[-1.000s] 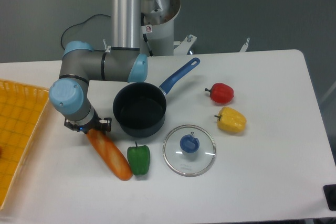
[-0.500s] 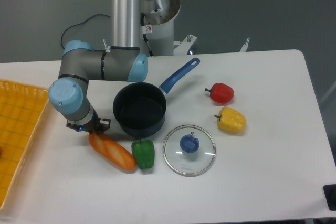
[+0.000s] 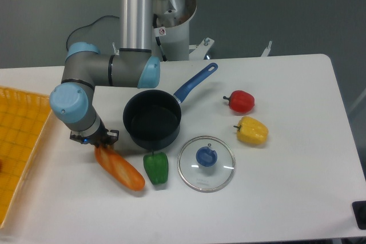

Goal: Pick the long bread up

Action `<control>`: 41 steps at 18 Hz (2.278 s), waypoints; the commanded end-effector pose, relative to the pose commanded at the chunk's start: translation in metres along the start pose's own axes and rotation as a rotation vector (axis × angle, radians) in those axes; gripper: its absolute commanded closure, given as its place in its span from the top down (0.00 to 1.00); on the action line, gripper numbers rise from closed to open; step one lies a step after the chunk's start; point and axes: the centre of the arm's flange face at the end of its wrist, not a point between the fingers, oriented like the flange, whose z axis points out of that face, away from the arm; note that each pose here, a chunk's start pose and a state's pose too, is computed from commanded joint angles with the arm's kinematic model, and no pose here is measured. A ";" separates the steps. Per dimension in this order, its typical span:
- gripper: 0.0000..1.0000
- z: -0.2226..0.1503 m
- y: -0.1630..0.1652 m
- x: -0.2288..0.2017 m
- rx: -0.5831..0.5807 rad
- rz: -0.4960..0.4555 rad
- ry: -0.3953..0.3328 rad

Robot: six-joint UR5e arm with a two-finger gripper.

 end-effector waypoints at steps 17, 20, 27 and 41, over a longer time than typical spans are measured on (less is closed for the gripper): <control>1.00 -0.036 -0.017 -0.018 0.026 0.052 -0.047; 1.00 -0.037 -0.023 -0.047 0.047 -0.001 -0.048; 1.00 -0.003 -0.015 -0.042 -0.007 -0.044 -0.045; 1.00 0.029 -0.009 -0.031 -0.048 -0.036 -0.042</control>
